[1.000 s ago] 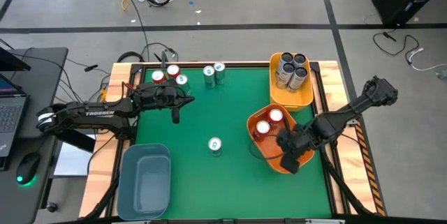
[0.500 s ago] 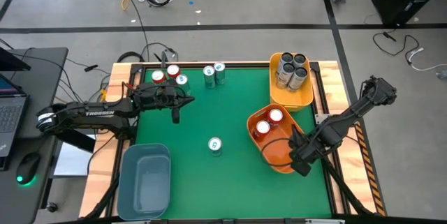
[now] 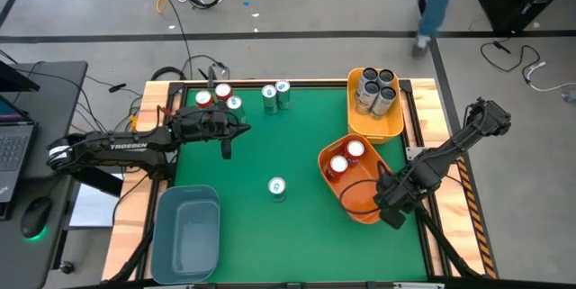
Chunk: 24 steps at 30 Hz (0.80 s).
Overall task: Sort soda cans
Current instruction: Move the orange bin to the center
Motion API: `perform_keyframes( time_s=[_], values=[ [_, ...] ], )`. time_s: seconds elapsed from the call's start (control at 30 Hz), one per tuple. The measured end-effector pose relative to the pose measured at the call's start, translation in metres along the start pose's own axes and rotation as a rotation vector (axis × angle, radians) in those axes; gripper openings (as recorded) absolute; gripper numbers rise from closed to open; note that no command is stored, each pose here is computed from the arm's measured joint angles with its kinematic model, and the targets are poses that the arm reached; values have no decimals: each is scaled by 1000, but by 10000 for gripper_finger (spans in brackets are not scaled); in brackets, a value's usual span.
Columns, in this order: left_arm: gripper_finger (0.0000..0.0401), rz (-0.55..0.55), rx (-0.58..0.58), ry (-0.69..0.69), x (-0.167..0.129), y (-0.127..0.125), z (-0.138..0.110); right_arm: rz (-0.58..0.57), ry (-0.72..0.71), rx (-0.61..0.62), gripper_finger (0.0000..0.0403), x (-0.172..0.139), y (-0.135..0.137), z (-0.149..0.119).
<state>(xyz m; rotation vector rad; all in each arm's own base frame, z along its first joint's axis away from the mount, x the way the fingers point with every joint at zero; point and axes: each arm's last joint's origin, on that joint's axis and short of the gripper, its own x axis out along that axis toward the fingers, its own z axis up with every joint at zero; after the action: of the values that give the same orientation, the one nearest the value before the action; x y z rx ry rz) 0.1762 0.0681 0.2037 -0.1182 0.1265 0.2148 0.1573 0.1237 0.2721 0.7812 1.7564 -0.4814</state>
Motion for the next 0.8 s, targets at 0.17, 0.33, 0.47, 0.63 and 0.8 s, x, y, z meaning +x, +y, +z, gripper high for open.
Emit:
perform_keyframes(
  time_s=[0.17, 0.33, 0.47, 0.63, 0.8],
  values=[
    [2, 0, 1, -2, 0, 0, 0, -43, 44, 25, 0, 12, -5, 2],
    [2, 0, 1, -4, 0, 0, 0, -24, 49, -25, 0, 30, -6, 9],
    [2, -1, 0, -9, 0, 0, 1, -19, 16, -32, 0, 33, -7, 15],
    [2, -1, -2, -11, 0, 0, 1, -24, -73, -45, 0, 31, -8, 23],
    [2, -1, -3, -11, 0, 0, 1, -55, -192, -62, 0, 29, -10, 33]
  ],
)
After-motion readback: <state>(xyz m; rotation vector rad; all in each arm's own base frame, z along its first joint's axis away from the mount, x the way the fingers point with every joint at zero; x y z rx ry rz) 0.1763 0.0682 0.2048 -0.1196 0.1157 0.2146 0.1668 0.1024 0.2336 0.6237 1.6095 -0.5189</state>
